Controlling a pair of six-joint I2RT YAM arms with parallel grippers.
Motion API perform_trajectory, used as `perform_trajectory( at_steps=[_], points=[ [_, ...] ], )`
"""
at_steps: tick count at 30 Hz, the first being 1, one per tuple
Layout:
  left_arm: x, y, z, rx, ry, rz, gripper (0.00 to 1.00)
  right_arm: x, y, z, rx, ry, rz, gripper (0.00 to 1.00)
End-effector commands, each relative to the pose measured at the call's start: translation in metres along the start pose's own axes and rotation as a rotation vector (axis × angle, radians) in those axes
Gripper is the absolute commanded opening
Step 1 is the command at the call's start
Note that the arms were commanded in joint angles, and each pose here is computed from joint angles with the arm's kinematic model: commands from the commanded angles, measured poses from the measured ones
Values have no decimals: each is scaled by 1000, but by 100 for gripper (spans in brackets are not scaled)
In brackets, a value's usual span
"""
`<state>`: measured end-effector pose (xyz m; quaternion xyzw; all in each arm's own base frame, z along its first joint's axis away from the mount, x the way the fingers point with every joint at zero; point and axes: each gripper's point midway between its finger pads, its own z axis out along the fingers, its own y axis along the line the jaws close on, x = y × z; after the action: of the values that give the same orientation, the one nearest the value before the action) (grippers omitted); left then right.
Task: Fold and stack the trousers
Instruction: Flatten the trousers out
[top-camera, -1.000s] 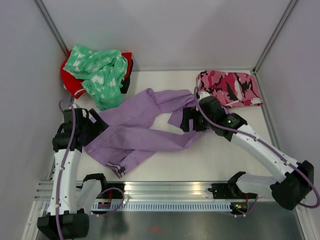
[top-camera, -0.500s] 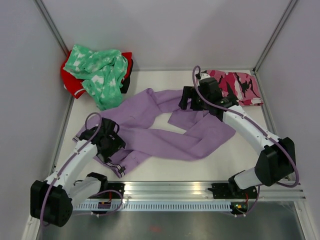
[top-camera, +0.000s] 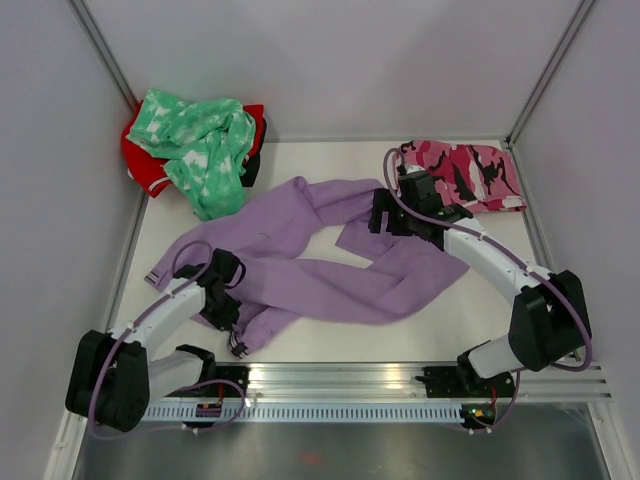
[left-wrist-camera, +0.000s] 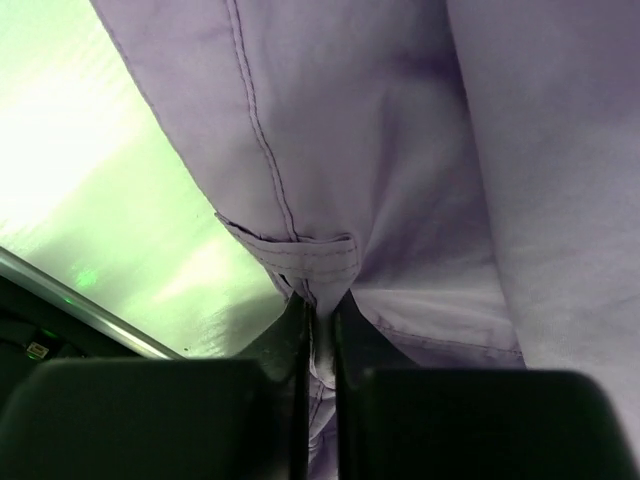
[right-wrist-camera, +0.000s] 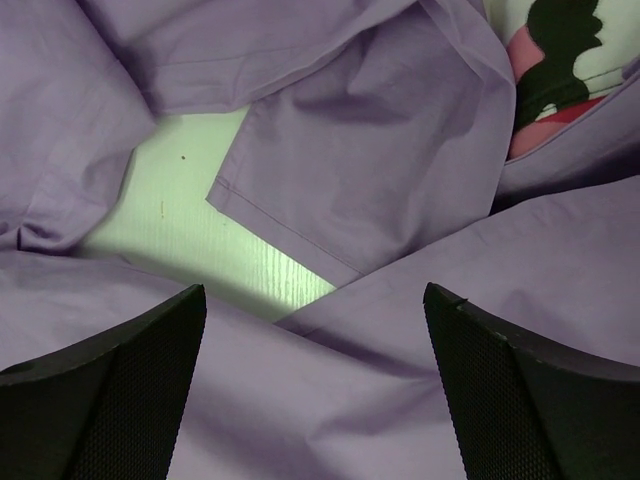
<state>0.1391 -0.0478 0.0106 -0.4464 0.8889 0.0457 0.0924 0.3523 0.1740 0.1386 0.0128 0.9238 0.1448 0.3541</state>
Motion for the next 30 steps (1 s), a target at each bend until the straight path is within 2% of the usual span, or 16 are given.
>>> perform_trajectory(
  at_steps=[1, 4, 6, 7, 9, 10, 14, 16, 20, 24, 25, 26, 30],
  points=[
    [-22, -15, 2, 31, -104, -29, 2, -4, -9, 3, 41, -36, 29, 96],
    [-48, -19, -10, 30, -170, -15, 2, -2, -24, 1, 90, -44, 57, 96],
    [-73, -23, -32, 38, -227, 40, 2, 3, -40, 0, 140, -42, 100, 96],
    [-94, -16, -40, 7, -283, 19, 2, 6, -45, 0, 150, -42, 115, 96],
    [-131, -18, -69, 23, -369, 65, 2, 12, -63, -2, 194, -49, 161, 96],
    [-153, -5, -78, -21, -417, 80, 2, 13, -69, -3, 210, -54, 175, 96],
    [-220, 22, -133, -132, -654, 23, 2, 14, -95, -9, 278, -82, 244, 96],
    [-240, 32, -144, -133, -708, 10, 2, 13, -102, -13, 303, -101, 254, 96],
    [-242, 46, -136, -169, -674, 33, 5, 23, -115, -11, 352, -73, 237, 97],
    [-231, 52, -136, -173, -629, 6, 70, 48, -120, -3, 358, -8, 235, 96],
    [-227, 41, -139, -103, -603, 17, 95, 53, -120, -1, 357, 2, 241, 96],
    [-225, 35, -144, -53, -599, 29, 100, 63, -122, 2, 358, 26, 245, 96],
    [-219, 1, -175, 167, -594, 120, 100, 94, -128, 5, 371, 100, 264, 95]
  ],
)
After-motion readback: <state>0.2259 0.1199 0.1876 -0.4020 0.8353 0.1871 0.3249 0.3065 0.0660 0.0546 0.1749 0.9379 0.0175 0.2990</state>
